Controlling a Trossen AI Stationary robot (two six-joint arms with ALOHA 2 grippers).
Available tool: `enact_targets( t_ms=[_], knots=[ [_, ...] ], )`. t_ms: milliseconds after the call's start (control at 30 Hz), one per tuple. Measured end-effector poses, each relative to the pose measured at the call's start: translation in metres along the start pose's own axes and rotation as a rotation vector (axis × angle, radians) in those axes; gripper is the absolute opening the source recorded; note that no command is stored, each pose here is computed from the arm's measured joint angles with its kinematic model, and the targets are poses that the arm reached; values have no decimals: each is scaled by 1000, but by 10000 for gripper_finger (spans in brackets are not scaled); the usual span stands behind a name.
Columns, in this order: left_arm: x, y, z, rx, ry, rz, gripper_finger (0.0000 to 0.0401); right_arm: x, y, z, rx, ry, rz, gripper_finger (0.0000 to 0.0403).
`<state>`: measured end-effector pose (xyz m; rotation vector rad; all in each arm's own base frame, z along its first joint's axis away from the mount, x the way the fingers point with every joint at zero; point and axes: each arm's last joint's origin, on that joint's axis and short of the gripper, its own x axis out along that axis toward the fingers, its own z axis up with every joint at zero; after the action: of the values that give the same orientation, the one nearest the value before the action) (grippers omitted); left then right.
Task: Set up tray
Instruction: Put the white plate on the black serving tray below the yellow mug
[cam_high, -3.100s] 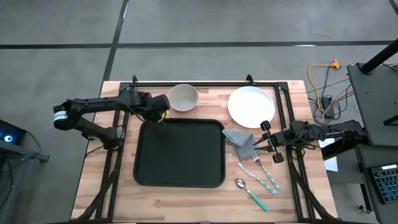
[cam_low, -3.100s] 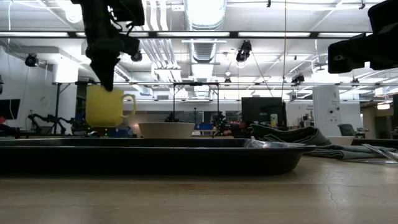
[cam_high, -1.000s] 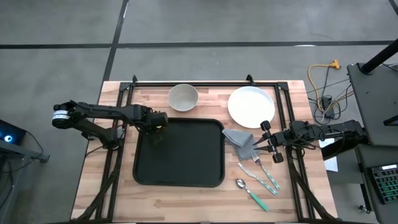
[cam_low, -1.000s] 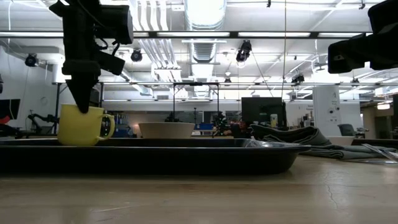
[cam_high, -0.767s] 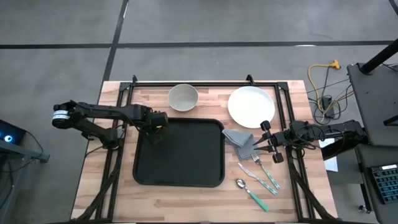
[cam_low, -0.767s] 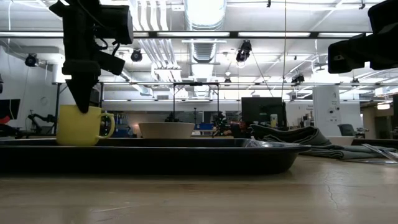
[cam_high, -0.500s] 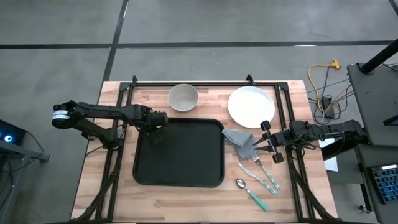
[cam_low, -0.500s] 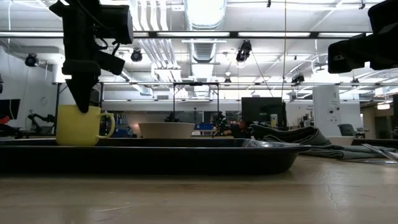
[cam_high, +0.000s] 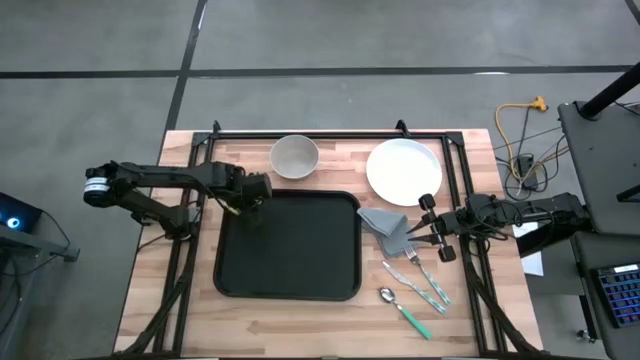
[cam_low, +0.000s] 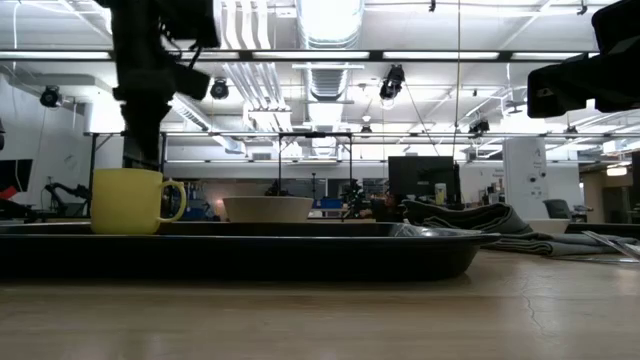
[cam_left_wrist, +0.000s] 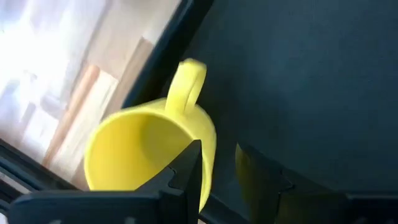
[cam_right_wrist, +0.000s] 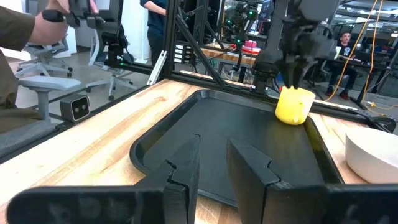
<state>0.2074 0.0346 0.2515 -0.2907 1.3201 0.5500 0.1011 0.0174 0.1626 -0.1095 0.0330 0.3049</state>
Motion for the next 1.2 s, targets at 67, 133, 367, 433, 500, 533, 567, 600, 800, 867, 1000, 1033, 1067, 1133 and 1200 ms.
enact_targets(
  t_ms=[67, 133, 367, 433, 500, 533, 567, 600, 800, 867, 1000, 1033, 1067, 1133, 1200],
  knots=[
    [-9, 0, 5, -6, -29, -12, 79, 0, 0, 0, 0, 0, 0, 68],
    [-17, -1, 10, -13, -61, -26, 79, 0, 0, 0, 0, 0, 0, 68],
    [-38, -5, 17, 72, -136, -58, 79, 0, 0, 0, 0, 0, 0, 68],
    [-40, -6, 18, 93, -149, -63, 79, 0, 0, 0, 0, 0, 0, 68],
    [-41, -7, 21, 90, -175, -72, 79, 0, 0, 0, 0, 0, 0, 68],
    [-41, -7, 22, 88, -183, -75, 79, 0, 0, 0, 0, 0, 0, 68],
    [-41, -7, 22, 88, -186, -76, 79, 0, 0, 0, 0, 1, 0, 68],
    [-41, -8, 23, 86, -190, -78, 79, 0, 0, 0, 0, 1, 0, 68],
    [-32, -13, 20, -75, -186, -110, 79, 0, 0, 0, 0, 1, 0, 68],
    [-26, -24, 13, -13, -170, -146, 79, 0, 0, 0, 0, 1, 0, 68],
    [-23, -63, -5, 175, -251, -274, 79, 0, 0, 0, 0, 1, 0, 68],
    [-25, -75, -10, 221, -292, -316, 79, 0, 0, 0, 0, 1, 0, 68],
    [-26, -86, -16, 267, -328, -356, 79, 0, 0, 0, 0, 1, 0, 68],
    [-31, -106, -31, 382, -379, -425, 79, 0, 0, 0, 0, 1, 0, 68],
    [-36, -124, -49, 506, -422, -490, 79, 0, 0, 0, 0, 1, 0, 68]
  ],
)
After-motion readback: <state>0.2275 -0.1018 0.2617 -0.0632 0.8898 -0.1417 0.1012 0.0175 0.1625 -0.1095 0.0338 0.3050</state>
